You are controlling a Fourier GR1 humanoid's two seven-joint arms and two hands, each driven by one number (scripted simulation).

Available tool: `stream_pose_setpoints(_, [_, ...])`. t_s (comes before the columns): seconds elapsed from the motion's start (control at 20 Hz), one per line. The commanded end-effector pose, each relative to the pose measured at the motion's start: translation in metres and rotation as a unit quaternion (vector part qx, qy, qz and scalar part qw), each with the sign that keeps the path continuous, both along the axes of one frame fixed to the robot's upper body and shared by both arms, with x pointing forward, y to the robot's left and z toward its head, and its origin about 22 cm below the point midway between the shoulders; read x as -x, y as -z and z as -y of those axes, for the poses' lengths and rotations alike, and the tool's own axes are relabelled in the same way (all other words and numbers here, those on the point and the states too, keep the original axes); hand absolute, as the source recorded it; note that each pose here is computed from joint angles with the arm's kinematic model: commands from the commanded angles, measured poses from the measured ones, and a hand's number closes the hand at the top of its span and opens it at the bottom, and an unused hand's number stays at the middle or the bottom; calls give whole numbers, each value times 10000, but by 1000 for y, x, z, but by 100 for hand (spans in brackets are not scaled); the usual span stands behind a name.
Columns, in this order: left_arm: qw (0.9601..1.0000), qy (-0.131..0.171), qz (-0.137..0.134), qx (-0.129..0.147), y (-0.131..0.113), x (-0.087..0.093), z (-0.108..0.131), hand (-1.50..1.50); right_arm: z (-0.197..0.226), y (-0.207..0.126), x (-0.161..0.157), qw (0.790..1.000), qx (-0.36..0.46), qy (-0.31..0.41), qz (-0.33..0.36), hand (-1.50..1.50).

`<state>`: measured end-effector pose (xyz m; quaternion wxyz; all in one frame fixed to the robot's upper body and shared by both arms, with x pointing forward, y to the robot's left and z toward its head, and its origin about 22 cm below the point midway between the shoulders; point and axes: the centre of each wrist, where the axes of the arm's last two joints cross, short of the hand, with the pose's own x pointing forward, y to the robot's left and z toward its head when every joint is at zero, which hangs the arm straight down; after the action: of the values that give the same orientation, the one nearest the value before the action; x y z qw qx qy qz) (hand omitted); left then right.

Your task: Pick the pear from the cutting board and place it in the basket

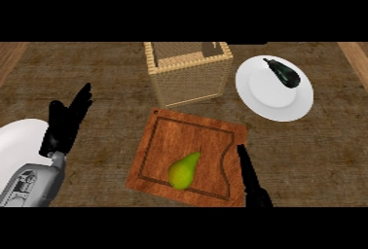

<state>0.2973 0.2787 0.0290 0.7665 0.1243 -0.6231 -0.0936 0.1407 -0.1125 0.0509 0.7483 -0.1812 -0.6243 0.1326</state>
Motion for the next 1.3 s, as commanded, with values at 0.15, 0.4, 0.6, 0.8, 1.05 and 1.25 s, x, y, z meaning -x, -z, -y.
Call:
stream_pose_setpoints(0.15, [9999,63,-9,-150,-2,1,-4,0,-1,5,-15,10000,-11,-1,5,-150])
stream_pose_setpoints(0.4, [9999,120,-63,-24,-7,-12,-2,0,-18,33,-34,10000,-29,-41,11,-150])
stream_pose_setpoints(0.6, [10000,9,60,-42,9,2,14,0,-19,42,-37,9999,38,-94,23,-150])
stream_pose_setpoints(0.8, [10000,-27,-27,22,-2,10,4,0,-30,22,-56,10000,-66,-40,-58,-150])
stream_pose_setpoints(1.05, [10000,38,48,36,-1,-4,-15,0,-27,40,-55,9995,-33,-174,-243,-150])
stream_pose_setpoints(1.25, [10000,-1,-20,36,25,9,5,0,-31,38,-49,9993,-37,-224,-311,-150])
